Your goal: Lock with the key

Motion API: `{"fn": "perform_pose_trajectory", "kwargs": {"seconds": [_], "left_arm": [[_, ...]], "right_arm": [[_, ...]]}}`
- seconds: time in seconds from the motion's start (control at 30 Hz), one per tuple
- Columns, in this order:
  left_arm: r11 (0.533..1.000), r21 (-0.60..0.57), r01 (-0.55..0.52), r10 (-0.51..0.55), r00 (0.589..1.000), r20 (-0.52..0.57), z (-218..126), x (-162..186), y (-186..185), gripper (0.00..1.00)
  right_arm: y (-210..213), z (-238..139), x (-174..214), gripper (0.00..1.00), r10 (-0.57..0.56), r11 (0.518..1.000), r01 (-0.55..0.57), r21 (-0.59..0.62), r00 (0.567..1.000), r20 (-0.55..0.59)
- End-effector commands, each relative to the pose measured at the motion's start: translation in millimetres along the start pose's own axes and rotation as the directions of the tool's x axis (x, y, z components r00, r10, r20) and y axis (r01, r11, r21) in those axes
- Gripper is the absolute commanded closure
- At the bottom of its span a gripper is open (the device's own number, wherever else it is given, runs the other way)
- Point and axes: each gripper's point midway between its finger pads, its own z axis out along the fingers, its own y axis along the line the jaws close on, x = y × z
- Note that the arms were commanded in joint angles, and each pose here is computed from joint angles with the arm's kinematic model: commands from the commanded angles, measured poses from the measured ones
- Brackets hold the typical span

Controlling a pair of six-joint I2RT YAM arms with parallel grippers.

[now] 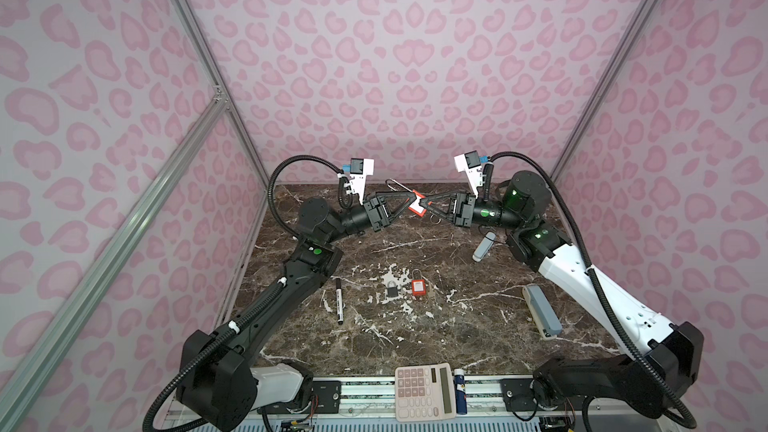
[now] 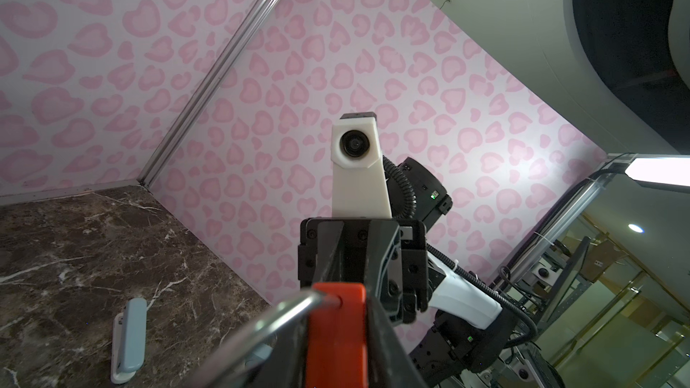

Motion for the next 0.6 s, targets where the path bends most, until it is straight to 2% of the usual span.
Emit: {"fn": "perform_pose_trajectory", "kwargs": {"seconds": [0.0,0.1,0.27,0.57], "left_arm": [[1.000,0.000,-0.028,0.028,0.999,0.020,-2.1,-3.4,-2.7,0.53],[1.000,-0.010,-0.026,0.027,0.999,0.022,-2.9,-2.0,-0.2,0.40],[0.999,-0.022,-0.028,0.029,0.999,0.027,-7.2,-1.2,0.6,0.28],[0.997,-0.064,-0.044,0.048,0.997,0.065,-25.6,-10.7,2.5,0.26]], "right_arm": [[5.5,-0.9,-4.6,0.88,-0.038,0.999,0.039,-0.014,0.999,0.014],[3.5,-5.3,-7.3,0.89,-0.043,0.999,0.043,-0.002,0.999,0.029],[-0.7,-11.7,-7.8,0.89,-0.039,0.999,0.038,0.014,0.999,0.037],[-1.5,-22.6,-3.7,0.89,-0.045,0.998,0.044,0.036,0.999,0.028]]}}
